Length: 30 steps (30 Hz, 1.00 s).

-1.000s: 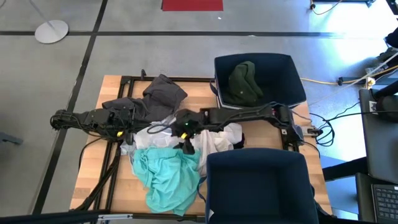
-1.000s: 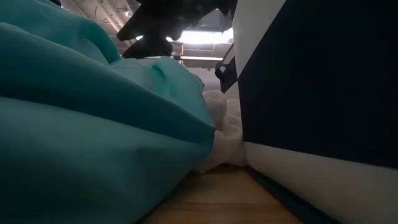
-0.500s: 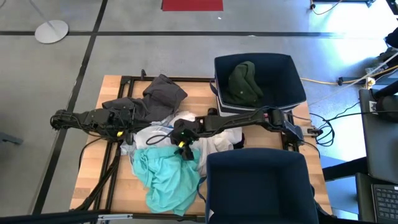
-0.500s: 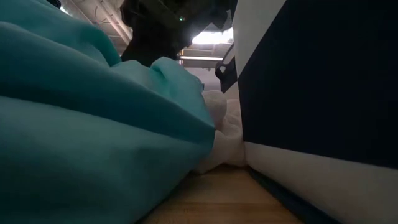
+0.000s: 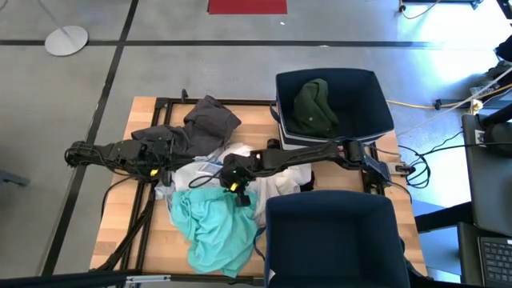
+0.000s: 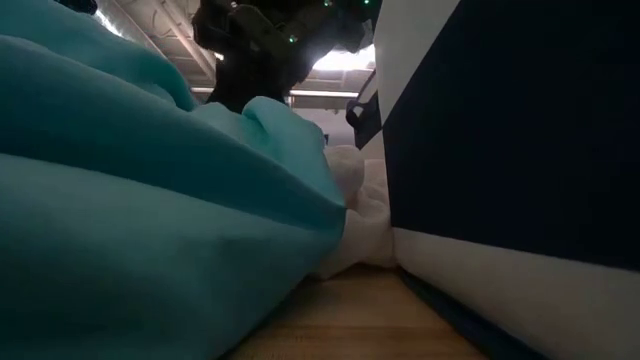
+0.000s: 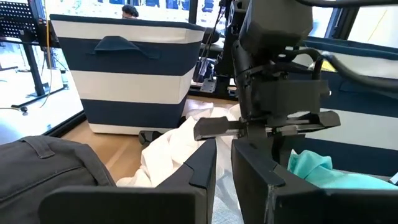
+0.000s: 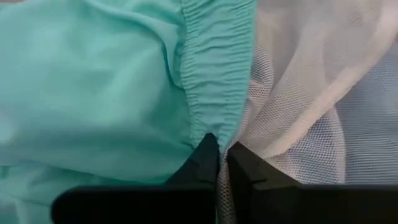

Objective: Sort clothes
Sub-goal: Put the light green shorts into the top laundry bin

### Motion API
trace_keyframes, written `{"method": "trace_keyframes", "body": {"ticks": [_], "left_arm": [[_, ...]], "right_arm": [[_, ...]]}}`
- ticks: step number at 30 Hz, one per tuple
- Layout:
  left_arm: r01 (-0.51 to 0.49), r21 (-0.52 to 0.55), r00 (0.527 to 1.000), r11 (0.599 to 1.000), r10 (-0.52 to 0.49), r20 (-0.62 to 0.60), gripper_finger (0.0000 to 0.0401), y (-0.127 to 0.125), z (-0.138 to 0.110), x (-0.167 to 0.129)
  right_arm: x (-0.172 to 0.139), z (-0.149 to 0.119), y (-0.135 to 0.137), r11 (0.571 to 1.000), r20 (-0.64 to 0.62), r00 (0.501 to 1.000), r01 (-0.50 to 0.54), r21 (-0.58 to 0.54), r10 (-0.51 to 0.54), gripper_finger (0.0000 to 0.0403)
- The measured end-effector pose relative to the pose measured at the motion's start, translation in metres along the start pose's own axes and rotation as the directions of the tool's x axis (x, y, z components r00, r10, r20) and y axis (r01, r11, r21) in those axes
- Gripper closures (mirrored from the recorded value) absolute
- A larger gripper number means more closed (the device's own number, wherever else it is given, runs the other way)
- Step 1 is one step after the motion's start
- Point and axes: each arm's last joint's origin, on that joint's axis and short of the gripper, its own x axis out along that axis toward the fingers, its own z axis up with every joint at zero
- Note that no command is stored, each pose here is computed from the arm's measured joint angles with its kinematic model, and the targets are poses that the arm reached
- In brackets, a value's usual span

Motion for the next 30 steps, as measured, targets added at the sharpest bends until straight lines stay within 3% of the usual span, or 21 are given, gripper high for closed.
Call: {"method": "trace_keyframes", "body": {"ticks": [3, 9, 13, 24, 30], "left_arm": [[0.000, 0.000, 1.000, 1.000, 0.000, 0.000, 0.0361, 0.000, 0.000, 0.000], [0.000, 0.000, 1.000, 1.000, 0.000, -0.001, 0.0361, 0.000, 0.000, 0.000], [0.000, 0.000, 1.000, 1.000, 0.000, 0.000, 0.0361, 0.000, 0.000, 0.000], [0.000, -0.002, 1.000, 1.000, 0.000, 0.000, 0.0361, 0.000, 0.000, 0.000], [0.000, -0.001, 1.000, 1.000, 0.000, 0.000, 0.0361, 0.000, 0.000, 0.000]], "right_arm": [[-0.012, 0.007, 0.001, 0.999, 0.016, 0.999, 0.047, -0.007, -0.047, 0.0376], [-0.048, 0.025, 0.004, 0.986, 0.079, 0.985, 0.157, -0.062, -0.152, 0.0396], [-0.079, 0.038, 0.003, 0.962, 0.134, 0.958, 0.264, -0.070, -0.253, 0.0387], [-0.156, 0.057, -0.008, 0.900, 0.259, 0.869, 0.436, -0.001, -0.421, 0.0394], [-0.195, 0.064, -0.012, 0.822, 0.312, 0.777, 0.569, 0.025, -0.547, 0.0390]]}}
